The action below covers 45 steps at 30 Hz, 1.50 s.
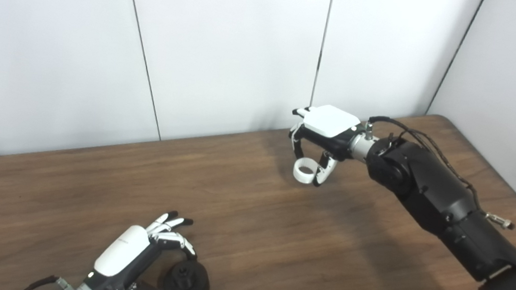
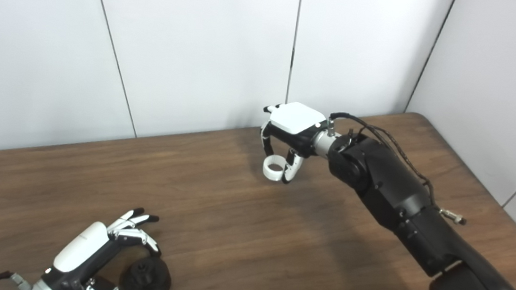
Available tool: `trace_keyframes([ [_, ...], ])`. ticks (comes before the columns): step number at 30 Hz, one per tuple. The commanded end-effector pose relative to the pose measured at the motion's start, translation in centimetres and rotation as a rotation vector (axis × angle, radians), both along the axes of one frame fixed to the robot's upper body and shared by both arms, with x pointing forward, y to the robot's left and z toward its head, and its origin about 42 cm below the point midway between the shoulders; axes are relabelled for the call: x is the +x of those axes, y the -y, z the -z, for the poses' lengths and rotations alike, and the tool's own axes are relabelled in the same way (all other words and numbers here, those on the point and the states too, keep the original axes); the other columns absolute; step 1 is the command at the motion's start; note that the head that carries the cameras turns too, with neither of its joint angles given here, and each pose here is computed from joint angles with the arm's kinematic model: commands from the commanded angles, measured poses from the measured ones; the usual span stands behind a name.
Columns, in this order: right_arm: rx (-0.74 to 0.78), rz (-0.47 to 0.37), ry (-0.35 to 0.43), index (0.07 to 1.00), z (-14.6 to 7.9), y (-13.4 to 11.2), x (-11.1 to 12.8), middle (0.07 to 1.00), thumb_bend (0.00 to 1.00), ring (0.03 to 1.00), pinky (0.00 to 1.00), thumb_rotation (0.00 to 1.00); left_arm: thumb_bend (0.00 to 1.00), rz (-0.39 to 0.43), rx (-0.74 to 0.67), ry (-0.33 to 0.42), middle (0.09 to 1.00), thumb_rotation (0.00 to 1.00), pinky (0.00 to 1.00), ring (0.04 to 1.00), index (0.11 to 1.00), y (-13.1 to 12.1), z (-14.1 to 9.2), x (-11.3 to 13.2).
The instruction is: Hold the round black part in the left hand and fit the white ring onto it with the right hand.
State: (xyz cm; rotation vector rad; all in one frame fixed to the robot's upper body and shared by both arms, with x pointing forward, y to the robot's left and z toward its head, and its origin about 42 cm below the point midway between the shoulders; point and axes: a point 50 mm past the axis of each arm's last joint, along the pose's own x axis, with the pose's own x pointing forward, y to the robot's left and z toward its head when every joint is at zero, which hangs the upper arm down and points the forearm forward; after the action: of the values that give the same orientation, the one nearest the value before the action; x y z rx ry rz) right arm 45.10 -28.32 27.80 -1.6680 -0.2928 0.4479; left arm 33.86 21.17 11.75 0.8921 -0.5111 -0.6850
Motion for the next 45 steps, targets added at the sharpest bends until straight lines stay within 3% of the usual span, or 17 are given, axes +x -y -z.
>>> trace_keyframes([
  [1,0.017,-0.048,0.093,0.481,-3.9,-1.0,0.2,0.808,0.53,1.000,1.00,0.14,0.52,-0.037,0.062,-0.009,0.684,0.06,1.00,0.915,0.482,-1.4,0.7,0.6],
  [16,0.063,-0.273,0.133,0.481,-7.2,-6.0,-2.9,0.800,0.53,1.000,1.00,0.14,0.52,-0.061,0.090,-0.012,0.686,0.06,1.00,0.907,0.482,-1.3,1.7,1.4],
  [30,0.117,-0.522,0.124,0.479,-8.1,-10.2,-6.9,0.783,0.53,1.000,1.00,0.14,0.52,-0.039,0.080,-0.018,0.686,0.06,1.00,0.921,0.482,0.8,1.7,1.5],
  [45,0.154,-0.677,0.099,0.479,-9.4,-13.1,-9.3,0.775,0.53,1.000,1.00,0.14,0.52,-0.016,0.088,-0.005,0.687,0.06,1.00,0.919,0.480,3.6,0.7,1.5],
])
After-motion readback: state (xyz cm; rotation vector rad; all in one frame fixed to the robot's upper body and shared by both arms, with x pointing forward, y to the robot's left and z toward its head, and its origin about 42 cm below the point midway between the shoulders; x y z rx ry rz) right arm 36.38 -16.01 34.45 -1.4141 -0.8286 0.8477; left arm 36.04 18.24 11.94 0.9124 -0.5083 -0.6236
